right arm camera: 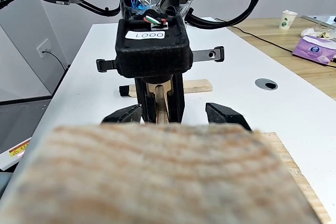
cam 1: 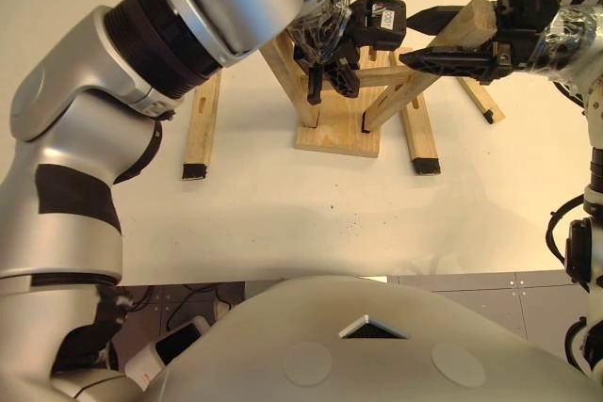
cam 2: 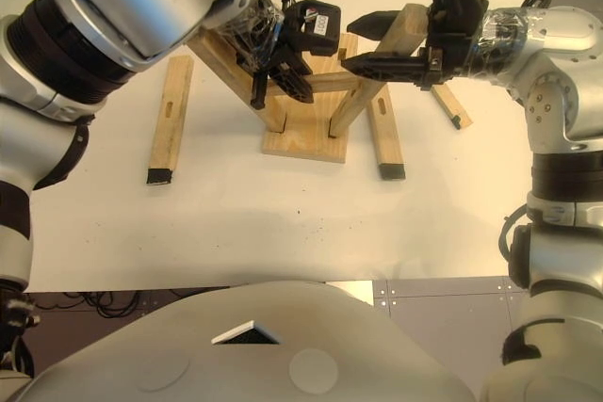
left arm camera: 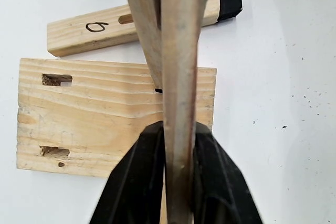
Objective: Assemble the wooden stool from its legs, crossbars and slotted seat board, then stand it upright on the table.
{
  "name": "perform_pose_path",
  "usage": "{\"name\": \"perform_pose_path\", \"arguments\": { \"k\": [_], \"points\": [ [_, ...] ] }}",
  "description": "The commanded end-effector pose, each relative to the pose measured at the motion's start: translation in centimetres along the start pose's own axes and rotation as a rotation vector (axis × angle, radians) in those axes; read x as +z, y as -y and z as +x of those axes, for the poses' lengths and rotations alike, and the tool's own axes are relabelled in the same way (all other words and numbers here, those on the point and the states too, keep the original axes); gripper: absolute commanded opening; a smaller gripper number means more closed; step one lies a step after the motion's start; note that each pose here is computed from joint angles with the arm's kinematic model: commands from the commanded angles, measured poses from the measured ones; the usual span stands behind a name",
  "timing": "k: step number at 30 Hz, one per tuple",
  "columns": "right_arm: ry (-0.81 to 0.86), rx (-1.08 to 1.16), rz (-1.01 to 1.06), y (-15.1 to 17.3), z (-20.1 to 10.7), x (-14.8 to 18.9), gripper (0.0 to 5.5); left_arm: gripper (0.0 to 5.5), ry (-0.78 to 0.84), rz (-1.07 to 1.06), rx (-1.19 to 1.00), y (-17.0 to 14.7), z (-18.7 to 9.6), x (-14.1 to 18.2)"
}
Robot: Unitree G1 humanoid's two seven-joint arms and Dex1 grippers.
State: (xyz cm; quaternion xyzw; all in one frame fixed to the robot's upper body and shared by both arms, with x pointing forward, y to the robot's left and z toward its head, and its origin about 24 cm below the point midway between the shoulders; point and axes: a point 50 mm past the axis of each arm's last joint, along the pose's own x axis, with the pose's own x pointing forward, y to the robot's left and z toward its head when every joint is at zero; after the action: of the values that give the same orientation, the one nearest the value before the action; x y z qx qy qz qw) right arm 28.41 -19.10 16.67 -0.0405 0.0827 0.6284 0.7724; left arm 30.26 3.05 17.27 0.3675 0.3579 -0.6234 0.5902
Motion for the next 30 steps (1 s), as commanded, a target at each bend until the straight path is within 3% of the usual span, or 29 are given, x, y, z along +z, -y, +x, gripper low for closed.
{"name": "perform_pose_path", "arguments": {
  "k": [1,8,30],
  "points": [
    [0.014,-0.042,0.285,0.7,-0.8,-3.3,2.02,0.49,-0.385,-0.502,-0.185,3.6,9.8,-15.0],
    [0.033,-0.063,0.286,1.1,-1.5,-3.4,2.02,0.49,-0.461,-0.521,-0.190,4.4,10.1,-17.5],
    [0.031,0.054,0.247,-0.5,-1.1,-3.0,2.02,0.49,-0.574,-0.497,-0.170,5.1,11.7,-20.0]
  ]
}}
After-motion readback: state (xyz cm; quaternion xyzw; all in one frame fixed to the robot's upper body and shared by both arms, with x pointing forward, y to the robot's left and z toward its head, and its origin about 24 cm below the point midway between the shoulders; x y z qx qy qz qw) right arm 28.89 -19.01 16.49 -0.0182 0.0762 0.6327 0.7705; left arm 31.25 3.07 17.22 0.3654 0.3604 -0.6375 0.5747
